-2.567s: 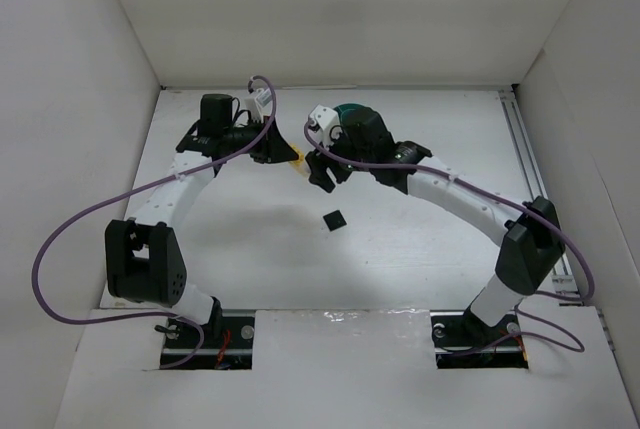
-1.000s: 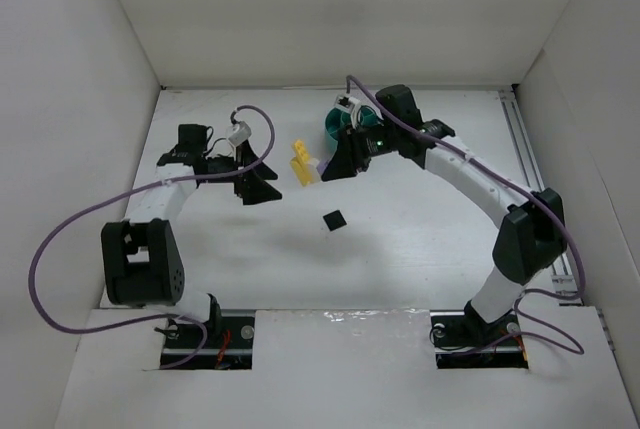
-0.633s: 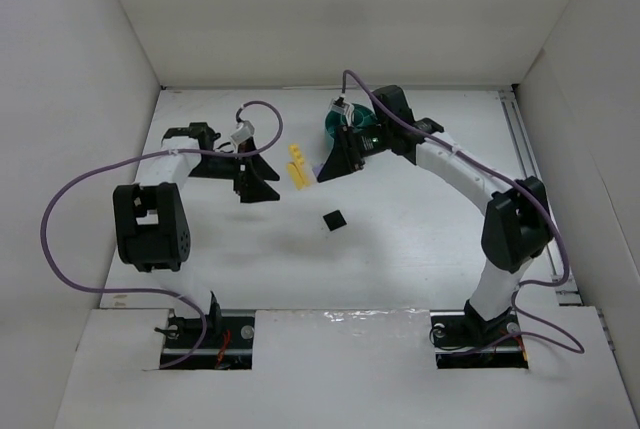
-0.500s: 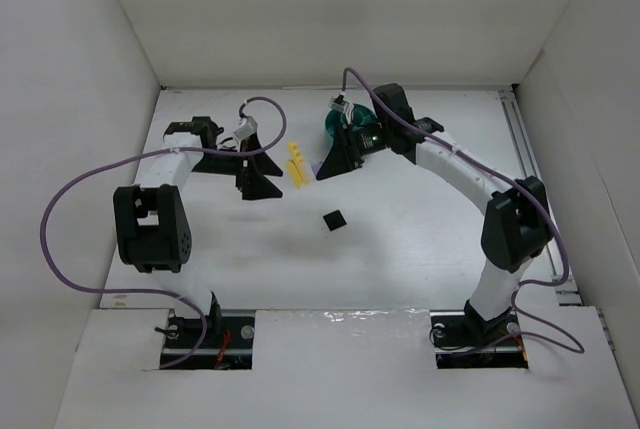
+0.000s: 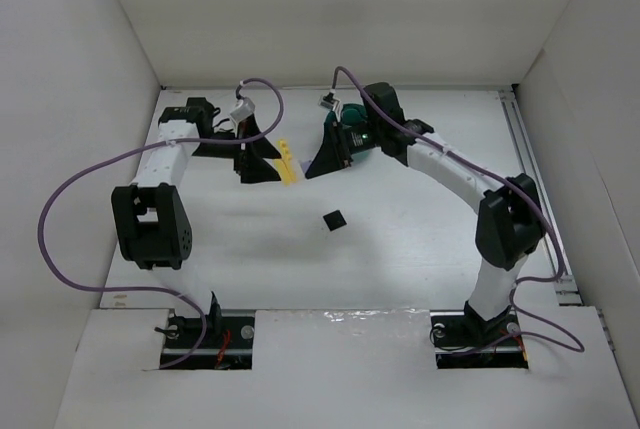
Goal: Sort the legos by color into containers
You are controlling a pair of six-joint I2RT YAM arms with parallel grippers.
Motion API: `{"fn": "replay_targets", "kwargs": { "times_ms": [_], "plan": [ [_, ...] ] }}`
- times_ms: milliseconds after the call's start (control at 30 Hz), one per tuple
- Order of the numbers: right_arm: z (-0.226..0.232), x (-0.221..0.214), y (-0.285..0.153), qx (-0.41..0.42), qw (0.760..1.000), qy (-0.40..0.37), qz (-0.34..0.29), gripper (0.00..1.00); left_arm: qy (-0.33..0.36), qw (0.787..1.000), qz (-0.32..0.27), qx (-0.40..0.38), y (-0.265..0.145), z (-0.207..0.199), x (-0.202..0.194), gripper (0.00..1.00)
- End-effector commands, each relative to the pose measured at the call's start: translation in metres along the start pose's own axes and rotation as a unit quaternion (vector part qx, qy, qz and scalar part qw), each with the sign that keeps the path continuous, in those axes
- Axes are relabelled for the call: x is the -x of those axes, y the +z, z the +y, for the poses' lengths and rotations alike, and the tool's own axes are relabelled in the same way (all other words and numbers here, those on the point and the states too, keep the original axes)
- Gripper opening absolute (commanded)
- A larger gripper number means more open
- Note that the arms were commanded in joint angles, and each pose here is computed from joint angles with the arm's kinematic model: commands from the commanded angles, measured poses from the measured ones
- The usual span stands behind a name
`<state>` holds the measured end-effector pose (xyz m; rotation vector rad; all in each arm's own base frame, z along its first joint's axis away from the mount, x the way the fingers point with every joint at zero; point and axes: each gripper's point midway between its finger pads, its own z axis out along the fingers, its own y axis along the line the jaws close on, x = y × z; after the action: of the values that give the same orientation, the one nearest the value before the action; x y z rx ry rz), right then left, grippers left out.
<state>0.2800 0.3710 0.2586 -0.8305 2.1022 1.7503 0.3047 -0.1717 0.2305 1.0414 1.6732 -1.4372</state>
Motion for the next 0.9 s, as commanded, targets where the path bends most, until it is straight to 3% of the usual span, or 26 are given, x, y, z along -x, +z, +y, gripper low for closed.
{"fn": "replay_targets", "kwargs": {
  "times_ms": [0, 300, 400, 500, 867],
  "plan": [
    [0.02, 0.019, 0.012, 0.024, 0.998, -0.051, -0.012, 0.01, -0.007, 0.992, -0.105, -0.065, 0.001, -0.025, 0.049, 1.0],
    [0.007, 0.029, 0.031, 0.003, 0.998, -0.061, -0.021, 0.0, -0.011, 0.992, -0.102, -0.07, -0.001, -0.037, 0.055, 0.93],
    [0.001, 0.031, 0.029, 0.0, 0.998, -0.065, -0.025, 0.0, -0.02, 0.992, -0.102, -0.07, -0.001, -0.04, 0.052, 0.93],
    [0.003, 0.034, 0.029, 0.001, 0.997, -0.074, -0.027, 0.0, -0.026, 0.992, -0.1, -0.075, 0.003, -0.041, 0.048, 1.0],
    [0.0, 0.031, 0.013, -0.006, 0.997, -0.07, -0.034, 0.0, -0.013, 0.992, -0.105, -0.067, 0.005, -0.037, 0.034, 1.0]
  ]
}}
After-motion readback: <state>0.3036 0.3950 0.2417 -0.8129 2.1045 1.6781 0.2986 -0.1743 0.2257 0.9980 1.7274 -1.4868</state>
